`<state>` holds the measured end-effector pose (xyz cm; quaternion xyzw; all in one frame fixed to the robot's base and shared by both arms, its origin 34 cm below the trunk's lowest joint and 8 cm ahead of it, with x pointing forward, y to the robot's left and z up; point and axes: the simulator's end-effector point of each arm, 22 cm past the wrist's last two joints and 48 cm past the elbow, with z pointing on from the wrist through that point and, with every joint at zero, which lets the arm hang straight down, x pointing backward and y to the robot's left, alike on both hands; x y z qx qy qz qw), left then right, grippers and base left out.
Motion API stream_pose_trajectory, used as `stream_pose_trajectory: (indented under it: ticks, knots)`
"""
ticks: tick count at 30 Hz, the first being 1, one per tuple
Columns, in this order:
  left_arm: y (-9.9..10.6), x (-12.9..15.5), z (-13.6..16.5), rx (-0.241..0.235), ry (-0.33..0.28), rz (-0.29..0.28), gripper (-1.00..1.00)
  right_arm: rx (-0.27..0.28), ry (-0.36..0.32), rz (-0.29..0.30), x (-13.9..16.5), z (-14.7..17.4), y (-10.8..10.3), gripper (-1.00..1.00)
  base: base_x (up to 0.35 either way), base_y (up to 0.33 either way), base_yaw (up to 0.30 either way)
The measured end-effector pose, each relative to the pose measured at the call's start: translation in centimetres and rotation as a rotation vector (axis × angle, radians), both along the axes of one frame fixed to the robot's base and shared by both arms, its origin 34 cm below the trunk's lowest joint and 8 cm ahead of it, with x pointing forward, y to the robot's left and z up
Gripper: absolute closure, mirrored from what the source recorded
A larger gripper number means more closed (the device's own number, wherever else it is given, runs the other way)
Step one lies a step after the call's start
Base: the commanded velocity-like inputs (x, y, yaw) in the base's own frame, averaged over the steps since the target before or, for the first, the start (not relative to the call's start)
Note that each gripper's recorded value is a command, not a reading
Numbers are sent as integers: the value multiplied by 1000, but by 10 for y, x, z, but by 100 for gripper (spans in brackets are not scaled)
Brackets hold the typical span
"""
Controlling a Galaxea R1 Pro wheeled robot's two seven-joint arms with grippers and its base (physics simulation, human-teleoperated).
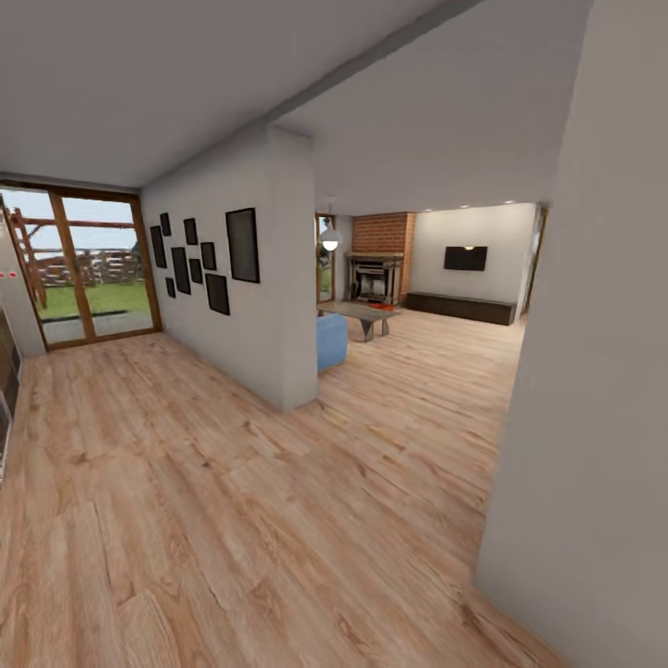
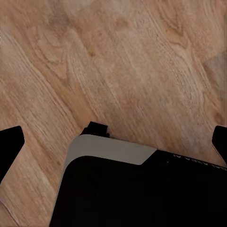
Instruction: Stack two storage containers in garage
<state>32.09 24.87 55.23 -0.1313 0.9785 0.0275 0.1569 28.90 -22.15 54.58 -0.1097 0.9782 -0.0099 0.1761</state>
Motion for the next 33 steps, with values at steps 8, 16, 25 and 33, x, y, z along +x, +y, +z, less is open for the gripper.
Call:
stream_pose_trajectory:
  ticks: [8, 16, 25, 33]
  knots:
    - [0, 0, 0, 0, 0, 0, -100, -4, -1, -1, 0, 0, -1, -100, 323, 0, 248]
    - [0, 0, 0, 0, 1, 0, -100, -5, -1, 0, 0, 0, -4, -100, 323, 0, 88]
    - [0, 0, 0, 0, 2, 0, -100, -6, -1, 1, 0, 0, -5, -100, 323, 0, 6]
    - [1, 0, 0, 1, 2, 2, -100, -6, -1, 2, 0, 0, -5, -100, 323, 0, 0]
